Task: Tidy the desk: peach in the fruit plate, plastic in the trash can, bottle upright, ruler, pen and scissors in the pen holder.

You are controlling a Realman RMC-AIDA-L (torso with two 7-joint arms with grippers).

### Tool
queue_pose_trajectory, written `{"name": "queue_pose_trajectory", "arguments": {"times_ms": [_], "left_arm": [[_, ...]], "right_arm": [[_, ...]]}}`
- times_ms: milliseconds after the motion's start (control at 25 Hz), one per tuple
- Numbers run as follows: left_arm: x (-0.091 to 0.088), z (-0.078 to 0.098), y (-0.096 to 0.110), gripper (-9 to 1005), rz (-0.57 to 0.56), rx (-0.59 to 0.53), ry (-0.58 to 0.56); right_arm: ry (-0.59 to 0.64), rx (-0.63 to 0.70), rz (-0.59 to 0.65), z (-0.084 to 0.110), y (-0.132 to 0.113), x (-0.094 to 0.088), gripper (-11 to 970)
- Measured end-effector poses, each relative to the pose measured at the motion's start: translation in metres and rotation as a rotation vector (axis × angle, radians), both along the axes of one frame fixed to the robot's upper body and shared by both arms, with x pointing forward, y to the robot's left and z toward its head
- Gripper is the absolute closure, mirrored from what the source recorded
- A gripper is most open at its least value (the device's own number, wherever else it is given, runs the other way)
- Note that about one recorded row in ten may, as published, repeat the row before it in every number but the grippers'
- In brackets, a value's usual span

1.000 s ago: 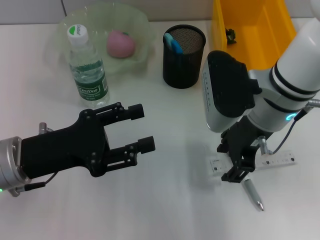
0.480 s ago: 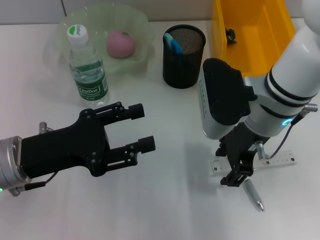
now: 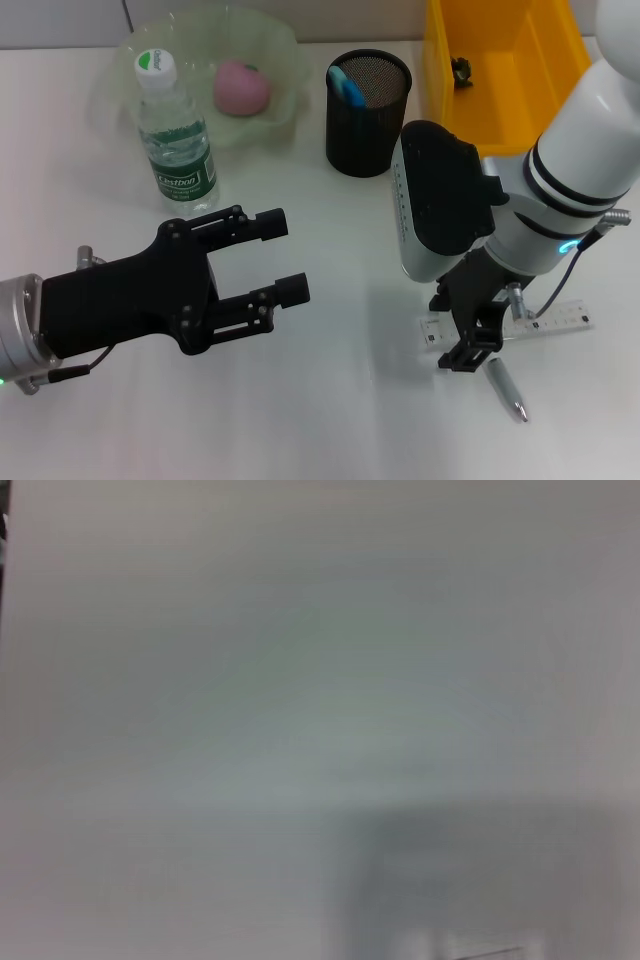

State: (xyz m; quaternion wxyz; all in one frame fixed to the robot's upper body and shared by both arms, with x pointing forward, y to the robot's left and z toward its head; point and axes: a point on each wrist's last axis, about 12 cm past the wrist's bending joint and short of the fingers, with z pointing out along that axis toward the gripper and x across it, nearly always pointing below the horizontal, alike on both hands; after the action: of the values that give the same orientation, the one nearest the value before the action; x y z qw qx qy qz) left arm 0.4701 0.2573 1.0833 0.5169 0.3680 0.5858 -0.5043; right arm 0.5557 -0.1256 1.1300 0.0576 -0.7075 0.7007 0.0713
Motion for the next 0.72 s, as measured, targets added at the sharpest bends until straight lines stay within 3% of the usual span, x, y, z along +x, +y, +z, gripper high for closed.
{"name": "queue_pose_trajectory", "arguments": {"times_ms": [720], "left_arm": [[0.0007, 0.0004, -0.0007, 291, -0.001, -0.001, -0.002]], "right_arm": [[-0.016, -0.009, -0.001, -0.0036, 0.0029, -0.0010, 294]]}}
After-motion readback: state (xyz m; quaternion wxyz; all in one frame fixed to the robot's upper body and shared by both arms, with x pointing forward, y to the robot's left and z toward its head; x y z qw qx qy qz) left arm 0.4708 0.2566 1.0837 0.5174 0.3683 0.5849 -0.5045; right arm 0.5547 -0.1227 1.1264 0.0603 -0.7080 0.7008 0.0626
